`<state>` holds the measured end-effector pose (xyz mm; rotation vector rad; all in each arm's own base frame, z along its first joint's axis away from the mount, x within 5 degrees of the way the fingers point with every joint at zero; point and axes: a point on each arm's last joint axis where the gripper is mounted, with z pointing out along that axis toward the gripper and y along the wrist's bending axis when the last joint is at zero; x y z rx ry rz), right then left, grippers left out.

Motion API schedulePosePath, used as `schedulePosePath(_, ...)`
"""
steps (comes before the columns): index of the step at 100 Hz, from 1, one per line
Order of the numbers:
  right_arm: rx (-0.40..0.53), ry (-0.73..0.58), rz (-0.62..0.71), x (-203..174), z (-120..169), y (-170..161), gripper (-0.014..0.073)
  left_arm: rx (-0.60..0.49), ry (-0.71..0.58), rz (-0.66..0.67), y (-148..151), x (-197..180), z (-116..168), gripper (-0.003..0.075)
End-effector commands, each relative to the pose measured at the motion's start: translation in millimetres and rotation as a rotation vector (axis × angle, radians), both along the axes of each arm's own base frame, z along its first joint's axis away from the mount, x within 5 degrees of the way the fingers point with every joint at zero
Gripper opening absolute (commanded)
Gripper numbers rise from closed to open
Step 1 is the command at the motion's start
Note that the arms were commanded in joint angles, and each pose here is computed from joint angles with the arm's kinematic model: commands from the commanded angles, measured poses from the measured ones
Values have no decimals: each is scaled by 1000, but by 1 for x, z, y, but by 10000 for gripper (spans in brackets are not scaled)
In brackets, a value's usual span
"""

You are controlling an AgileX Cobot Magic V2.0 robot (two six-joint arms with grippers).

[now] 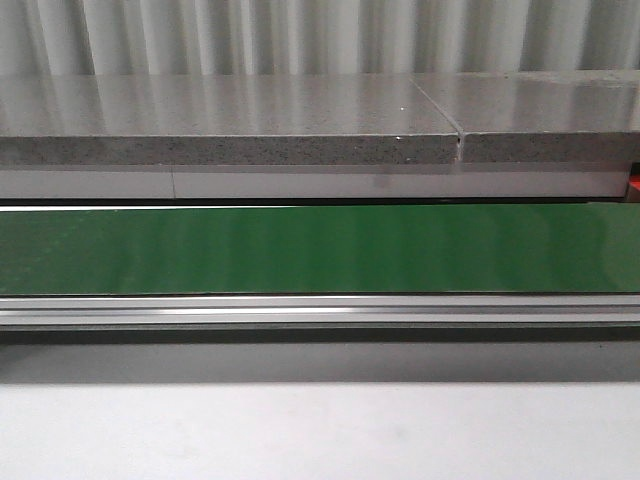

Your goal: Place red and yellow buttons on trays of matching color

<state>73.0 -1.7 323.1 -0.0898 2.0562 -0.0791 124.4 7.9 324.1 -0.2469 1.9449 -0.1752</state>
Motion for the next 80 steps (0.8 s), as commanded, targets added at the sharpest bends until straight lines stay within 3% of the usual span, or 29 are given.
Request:
schedulePosePath(1,-14,-79,2,2,12,0,-68,-56,-38,101,14,18,18,619)
schedulePosePath(18,-14,-79,2,2,12,0,-68,-164,116,192,42,62,12,618)
schedulePosePath(39,-14,-79,2,2,12,0,-68,-203,289,163,62,120,-2,618)
schedulePosePath(60,-14,-79,2,2,12,0,-68,-238,373,161,78,164,-19,618)
schedulePosePath(80,-14,-79,2,2,12,0,-68,-249,451,164,86,183,-44,618)
